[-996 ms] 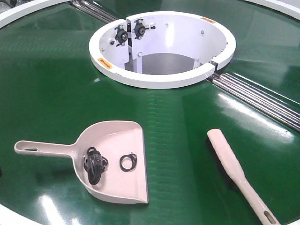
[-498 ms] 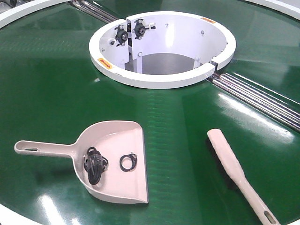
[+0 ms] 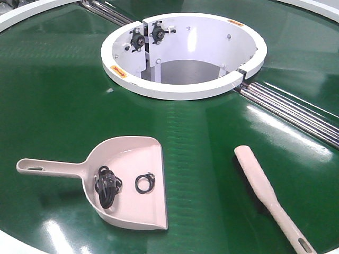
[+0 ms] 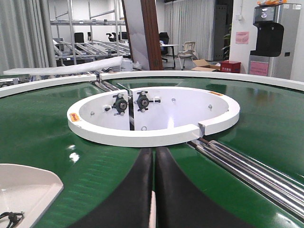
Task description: Clean and inspect green conveyor with broom and dustpan
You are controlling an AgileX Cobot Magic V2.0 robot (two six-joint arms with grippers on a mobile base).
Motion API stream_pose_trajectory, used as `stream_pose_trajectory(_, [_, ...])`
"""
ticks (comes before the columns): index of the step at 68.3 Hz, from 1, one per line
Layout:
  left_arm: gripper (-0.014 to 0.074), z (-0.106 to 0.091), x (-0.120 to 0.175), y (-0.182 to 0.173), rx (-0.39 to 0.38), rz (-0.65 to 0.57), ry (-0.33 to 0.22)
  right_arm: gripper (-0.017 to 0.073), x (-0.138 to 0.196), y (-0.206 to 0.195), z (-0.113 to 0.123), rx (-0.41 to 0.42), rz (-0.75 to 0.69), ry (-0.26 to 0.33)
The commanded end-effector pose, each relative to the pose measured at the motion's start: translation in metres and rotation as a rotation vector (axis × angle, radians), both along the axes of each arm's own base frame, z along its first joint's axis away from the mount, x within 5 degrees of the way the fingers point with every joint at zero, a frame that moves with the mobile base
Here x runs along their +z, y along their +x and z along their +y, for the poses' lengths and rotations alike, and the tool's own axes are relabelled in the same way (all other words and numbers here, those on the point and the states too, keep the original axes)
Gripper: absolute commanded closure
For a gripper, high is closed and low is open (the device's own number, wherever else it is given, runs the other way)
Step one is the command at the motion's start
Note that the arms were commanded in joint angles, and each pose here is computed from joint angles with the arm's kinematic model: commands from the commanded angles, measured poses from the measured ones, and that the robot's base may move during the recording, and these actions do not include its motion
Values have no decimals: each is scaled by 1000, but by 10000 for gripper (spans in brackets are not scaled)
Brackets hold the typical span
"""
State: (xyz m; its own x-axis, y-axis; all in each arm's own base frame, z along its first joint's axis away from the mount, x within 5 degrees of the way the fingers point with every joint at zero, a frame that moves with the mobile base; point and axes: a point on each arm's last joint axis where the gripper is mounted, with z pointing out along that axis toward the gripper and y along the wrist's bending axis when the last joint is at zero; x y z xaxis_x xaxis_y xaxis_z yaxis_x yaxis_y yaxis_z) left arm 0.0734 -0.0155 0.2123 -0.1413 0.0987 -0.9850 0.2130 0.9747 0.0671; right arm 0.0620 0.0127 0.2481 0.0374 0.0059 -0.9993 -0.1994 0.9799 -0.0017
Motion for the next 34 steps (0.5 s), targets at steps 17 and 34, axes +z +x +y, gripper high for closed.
stream_pose_trajectory(17, [601, 15, -17, -17, 207, -208, -150, 568, 17, -1, -1, -7, -97, 10])
stream_pose_trajectory(34, [601, 16, -18, -17, 214, -201, -153, 568, 17, -1, -1, -7, -95, 10])
